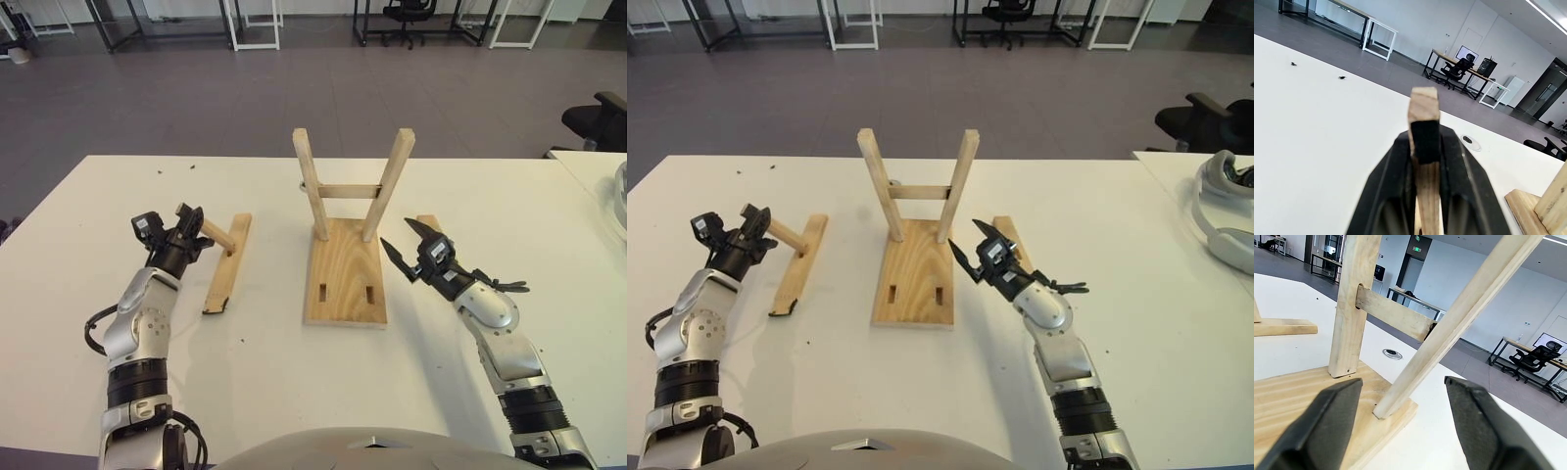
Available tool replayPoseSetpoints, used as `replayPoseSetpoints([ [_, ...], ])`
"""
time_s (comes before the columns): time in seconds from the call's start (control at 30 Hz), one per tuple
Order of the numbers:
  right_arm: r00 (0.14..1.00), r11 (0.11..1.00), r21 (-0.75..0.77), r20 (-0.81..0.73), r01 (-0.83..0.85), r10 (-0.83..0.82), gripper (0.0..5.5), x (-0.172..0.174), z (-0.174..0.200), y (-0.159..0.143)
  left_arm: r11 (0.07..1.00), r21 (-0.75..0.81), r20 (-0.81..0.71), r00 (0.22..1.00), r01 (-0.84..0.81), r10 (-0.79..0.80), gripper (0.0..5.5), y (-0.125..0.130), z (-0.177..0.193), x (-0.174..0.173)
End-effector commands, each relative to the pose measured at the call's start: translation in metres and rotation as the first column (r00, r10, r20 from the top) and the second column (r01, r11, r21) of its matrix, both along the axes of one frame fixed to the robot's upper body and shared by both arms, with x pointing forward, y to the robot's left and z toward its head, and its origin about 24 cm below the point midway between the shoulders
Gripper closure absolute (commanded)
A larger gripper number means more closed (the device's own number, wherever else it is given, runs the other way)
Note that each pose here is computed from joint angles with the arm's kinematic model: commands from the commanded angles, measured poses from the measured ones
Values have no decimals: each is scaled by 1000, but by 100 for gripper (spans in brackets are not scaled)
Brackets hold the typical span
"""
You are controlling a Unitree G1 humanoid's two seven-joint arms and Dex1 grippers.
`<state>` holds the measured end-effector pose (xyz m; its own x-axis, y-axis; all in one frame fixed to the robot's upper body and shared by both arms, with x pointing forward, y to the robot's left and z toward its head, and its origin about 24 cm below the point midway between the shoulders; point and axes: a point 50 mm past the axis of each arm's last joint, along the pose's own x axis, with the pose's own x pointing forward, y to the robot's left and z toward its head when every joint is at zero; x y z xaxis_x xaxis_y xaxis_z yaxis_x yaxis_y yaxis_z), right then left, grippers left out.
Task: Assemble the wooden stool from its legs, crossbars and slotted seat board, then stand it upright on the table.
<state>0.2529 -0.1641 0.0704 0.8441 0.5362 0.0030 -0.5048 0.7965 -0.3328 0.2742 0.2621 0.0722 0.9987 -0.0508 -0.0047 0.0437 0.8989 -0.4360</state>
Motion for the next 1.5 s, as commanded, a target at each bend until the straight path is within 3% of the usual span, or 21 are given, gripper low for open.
replayPoseSetpoints([
  [0.03, 1000, 1000, 4, 5, 11, -11, 236, 2, 0, -1, 1000, 10, -76, 997, -11, 12, 510, 2, -10, -5],
  [0.17, 1000, 1000, 4, 4, 14, -14, 236, 2, -1, 0, 1000, 27, -130, 991, -2, 5, 510, 0, -16, -10],
  [0.43, 999, 999, -29, 18, 35, -34, 236, 3, -4, -4, 974, 227, -425, 899, -2, 101, 510, 16, -59, -37],
  [0.63, 998, 996, -73, 37, 47, -44, 236, 4, -4, -8, 888, 407, -579, 813, 215, 68, 510, 3, -101, -68],
  [0.77, 998, 994, -94, 44, 49, -45, 236, 5, -4, -11, 884, 397, -619, 784, 249, 57, 510, -6, -122, -86],
  [1.0, 997, 994, -100, 70, 48, -41, 236, 11, -1, -8, 909, 403, -392, 918, 108, 64, 510, 11, -75, -43],
  [1.1, 997, 994, -95, 71, 46, -39, 236, 11, -3, -5, 905, 403, -279, 960, 139, -23, 454, 4, -45, -25],
  [1.23, 997, 995, -93, 64, 39, -33, 236, 9, -7, -1, 876, 430, -274, 956, 216, -102, 384, 0, -27, -21],
  [1.4, 997, 994, -91, 62, 60, -54, 236, 9, -9, -4, 846, 478, -369, 928, 235, -49, 304, 12, -14, -24],
  [1.5, 996, 994, -89, 58, 69, -64, 236, 7, -11, -3, 842, 471, -432, 901, 262, -39, 264, 5, -14, -31],
])
